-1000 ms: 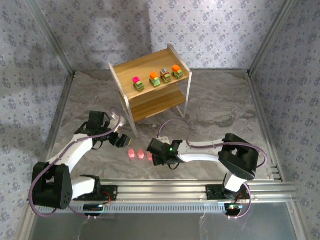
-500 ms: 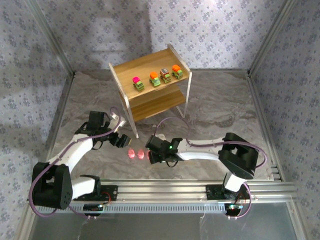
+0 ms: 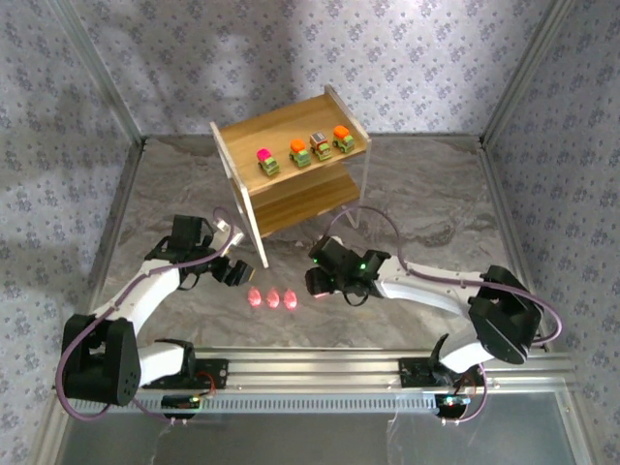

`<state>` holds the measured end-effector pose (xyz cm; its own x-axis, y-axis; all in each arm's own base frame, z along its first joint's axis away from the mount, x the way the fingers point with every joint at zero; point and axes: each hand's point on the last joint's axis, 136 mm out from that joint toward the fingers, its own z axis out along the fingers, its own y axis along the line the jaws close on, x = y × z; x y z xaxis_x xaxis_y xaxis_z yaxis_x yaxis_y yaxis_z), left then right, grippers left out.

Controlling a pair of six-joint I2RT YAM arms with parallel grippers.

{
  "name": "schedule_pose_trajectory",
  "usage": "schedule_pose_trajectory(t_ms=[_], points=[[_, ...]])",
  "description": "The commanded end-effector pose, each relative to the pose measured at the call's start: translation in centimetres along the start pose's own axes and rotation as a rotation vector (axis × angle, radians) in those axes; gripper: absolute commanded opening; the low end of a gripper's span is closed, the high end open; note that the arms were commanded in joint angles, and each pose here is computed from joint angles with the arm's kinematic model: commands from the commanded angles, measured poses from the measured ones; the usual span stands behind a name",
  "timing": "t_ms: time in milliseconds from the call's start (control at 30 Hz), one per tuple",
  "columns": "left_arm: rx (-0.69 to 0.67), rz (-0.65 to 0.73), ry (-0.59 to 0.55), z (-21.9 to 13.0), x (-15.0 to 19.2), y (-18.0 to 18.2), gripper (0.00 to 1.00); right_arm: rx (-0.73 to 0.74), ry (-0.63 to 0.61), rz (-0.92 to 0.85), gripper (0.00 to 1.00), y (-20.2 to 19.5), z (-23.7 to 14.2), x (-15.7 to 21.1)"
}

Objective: Place and organize the plastic toys onto the shelf

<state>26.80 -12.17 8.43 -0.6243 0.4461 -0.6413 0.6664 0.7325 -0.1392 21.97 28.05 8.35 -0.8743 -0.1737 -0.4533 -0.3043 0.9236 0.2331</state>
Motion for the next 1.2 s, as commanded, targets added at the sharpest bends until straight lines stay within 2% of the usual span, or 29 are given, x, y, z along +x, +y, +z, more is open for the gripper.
schedule_pose_trajectory(t_ms=[0,367,633,1167], points=[[-0.003,0.009,-0.01,0.0,-0.1,-0.1,0.96,-0.019,0.021,-0.048,0.65,-0.1,1.5,-0.4],[-0.002,0.006,-0.01,0.0,-0.2,0.0,0.96,-0.098,0.046,-0.056,0.65,1.4,4.8,-1.4],[0.004,0.004,-0.008,0.1,-0.1,-0.1,0.96,-0.144,0.067,-0.036,0.65,2.0,5.3,-0.7],[0.01,0.004,-0.011,0.0,-0.2,-0.3,0.96,-0.136,0.094,0.003,0.65,1.2,4.4,2.6]])
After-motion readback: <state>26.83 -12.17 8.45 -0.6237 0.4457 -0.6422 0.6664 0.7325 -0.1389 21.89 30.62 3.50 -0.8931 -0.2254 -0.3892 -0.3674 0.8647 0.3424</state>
